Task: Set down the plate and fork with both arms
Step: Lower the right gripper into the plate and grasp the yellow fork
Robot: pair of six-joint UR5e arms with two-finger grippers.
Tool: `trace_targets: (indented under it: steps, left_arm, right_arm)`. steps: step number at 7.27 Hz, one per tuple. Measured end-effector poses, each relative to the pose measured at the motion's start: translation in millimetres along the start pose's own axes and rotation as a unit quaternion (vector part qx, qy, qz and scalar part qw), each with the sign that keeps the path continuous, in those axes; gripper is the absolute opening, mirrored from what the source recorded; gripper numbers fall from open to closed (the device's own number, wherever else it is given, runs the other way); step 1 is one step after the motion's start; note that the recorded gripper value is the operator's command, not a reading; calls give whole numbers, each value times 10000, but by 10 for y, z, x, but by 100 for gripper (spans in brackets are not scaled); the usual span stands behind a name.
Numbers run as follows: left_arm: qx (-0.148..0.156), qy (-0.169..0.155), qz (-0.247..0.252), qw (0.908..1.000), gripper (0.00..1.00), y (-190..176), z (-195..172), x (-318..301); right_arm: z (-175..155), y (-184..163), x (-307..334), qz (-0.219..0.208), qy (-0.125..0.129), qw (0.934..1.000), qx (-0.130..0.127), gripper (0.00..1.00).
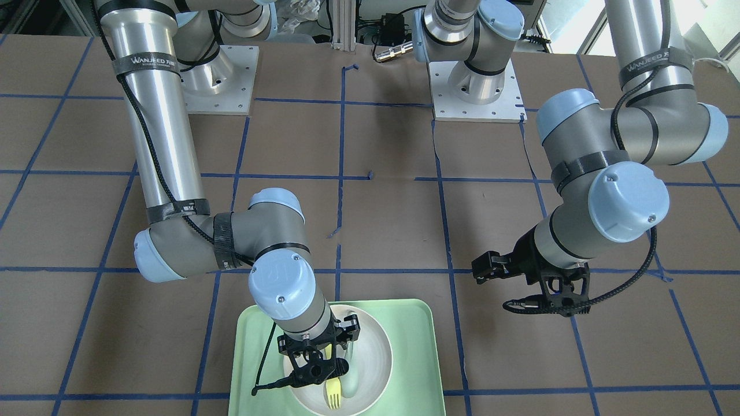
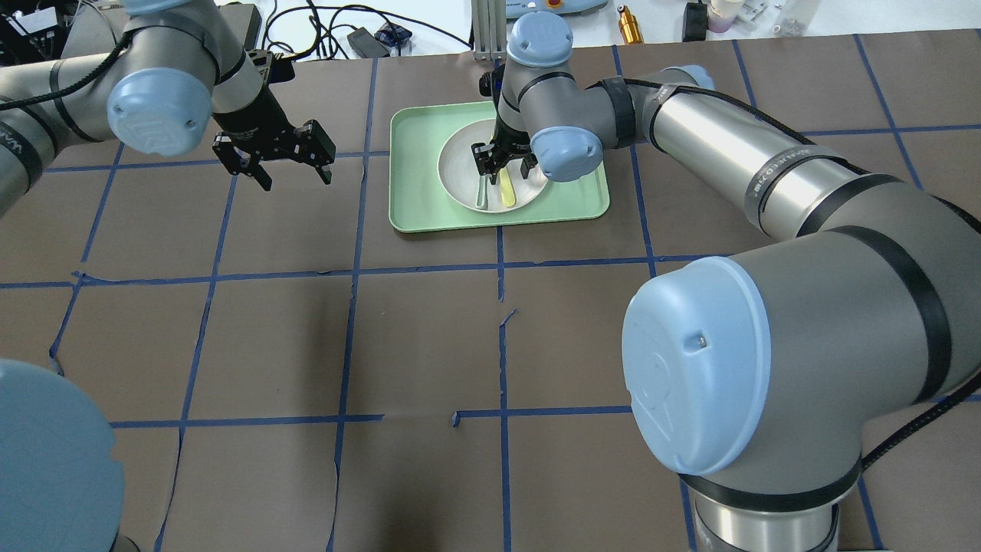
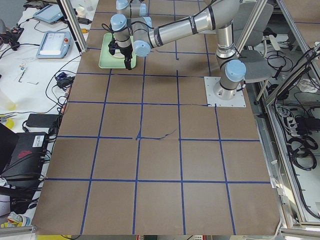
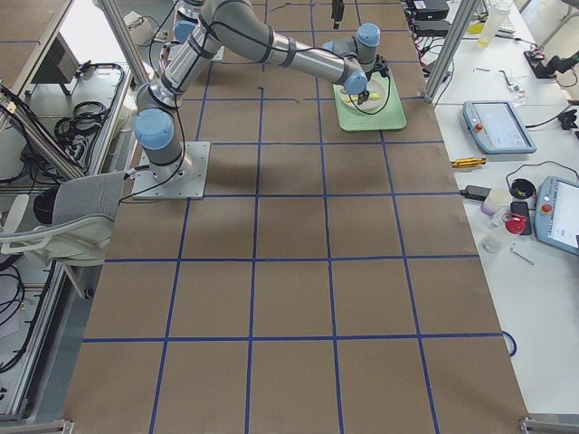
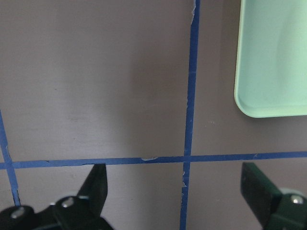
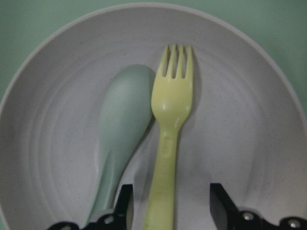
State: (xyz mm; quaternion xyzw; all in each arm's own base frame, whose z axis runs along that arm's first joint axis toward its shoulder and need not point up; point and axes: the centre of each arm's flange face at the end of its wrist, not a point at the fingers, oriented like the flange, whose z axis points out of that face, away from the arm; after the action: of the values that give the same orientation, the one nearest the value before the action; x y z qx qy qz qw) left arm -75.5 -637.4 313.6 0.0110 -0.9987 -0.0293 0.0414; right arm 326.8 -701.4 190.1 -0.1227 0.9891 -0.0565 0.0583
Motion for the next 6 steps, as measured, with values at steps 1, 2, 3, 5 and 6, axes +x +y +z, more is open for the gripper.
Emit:
trace_targets:
  steps: [1, 2, 3, 5, 6]
  left_arm:
    - [2, 1, 0, 10000, 100, 1, -2, 2]
    - [2, 4, -4, 10000, 100, 1, -1, 7]
    - [-1, 8, -10, 10000, 100, 0, 5, 10]
    - [-11, 10, -10, 10000, 100, -7, 21, 9]
    - [-22, 9, -8, 10000, 100, -11, 35, 8]
  right_arm:
    - [-13, 3, 12, -42, 71, 10000, -3, 54]
    - [-33, 6, 14, -52, 91, 9999, -7, 56]
    - [-47, 8, 6, -49, 79, 10000, -7, 57]
    - [-62, 14, -28, -43, 46, 10000, -6, 57]
    - [-53, 25, -60, -64, 40, 10000, -15, 57]
